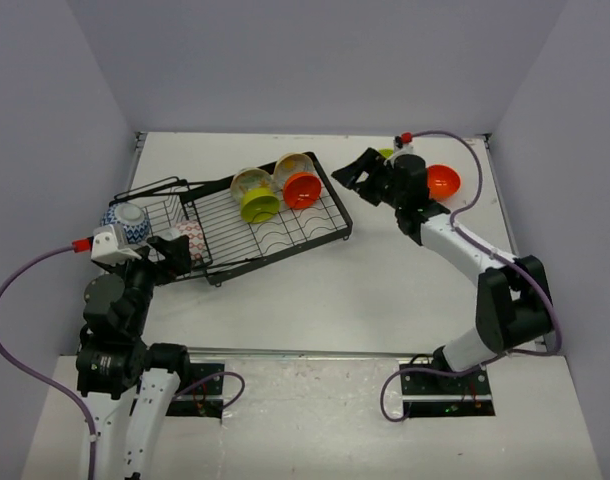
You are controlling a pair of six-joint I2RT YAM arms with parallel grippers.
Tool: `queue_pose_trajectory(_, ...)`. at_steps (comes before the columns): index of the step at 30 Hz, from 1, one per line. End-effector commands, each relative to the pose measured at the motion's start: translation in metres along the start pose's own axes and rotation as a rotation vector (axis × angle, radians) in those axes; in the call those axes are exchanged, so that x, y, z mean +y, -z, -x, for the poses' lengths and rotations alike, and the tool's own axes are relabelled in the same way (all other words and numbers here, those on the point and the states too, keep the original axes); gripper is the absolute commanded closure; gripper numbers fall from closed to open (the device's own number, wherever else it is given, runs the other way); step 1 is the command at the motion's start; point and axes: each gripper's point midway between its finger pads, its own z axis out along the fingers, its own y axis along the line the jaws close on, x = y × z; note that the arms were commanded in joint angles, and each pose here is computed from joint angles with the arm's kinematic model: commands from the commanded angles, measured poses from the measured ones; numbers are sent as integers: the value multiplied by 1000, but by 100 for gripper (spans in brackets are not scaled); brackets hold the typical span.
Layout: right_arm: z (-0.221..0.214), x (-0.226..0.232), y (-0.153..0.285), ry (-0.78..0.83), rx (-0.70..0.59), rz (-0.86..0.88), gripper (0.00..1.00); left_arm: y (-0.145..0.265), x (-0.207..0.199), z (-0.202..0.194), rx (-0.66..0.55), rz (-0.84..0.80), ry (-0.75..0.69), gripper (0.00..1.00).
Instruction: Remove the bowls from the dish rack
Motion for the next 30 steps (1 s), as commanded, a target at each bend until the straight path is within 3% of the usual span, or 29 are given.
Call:
queue_pose_trajectory(1,-14,65,-14,-217,-73,146,16,-10,6,4,-8,35,-13,0)
queue_pose_trajectory(2,-10,57,-17,-253,-145,94,2,-12,8,4,-9,44,-13,0)
queue_pose_trajectory(7,-16,77,-30,-570,-196,319,1,-17,14,4,-8,71,-14,0)
queue_pose_trajectory(12,-57,41,-83,-710,-112,76,1,-18,19,9,-26,92,-15,0)
queue_pose_trajectory(13,-58,39,-85,-712,-130,63,7,-19,18,8,-22,87,-18,0)
queue_pose_trajectory(20,-60,29,-101,-645,-183,13,21,-16,10,5,-21,32,-19,0)
queue_pose_trajectory(26,-75,12,-124,-647,-163,-38,39,-12,4,7,-43,0,-20,0)
queue_pose_trajectory(30,-72,14,-136,-658,-173,-64,43,-14,3,5,-28,-7,-24,0)
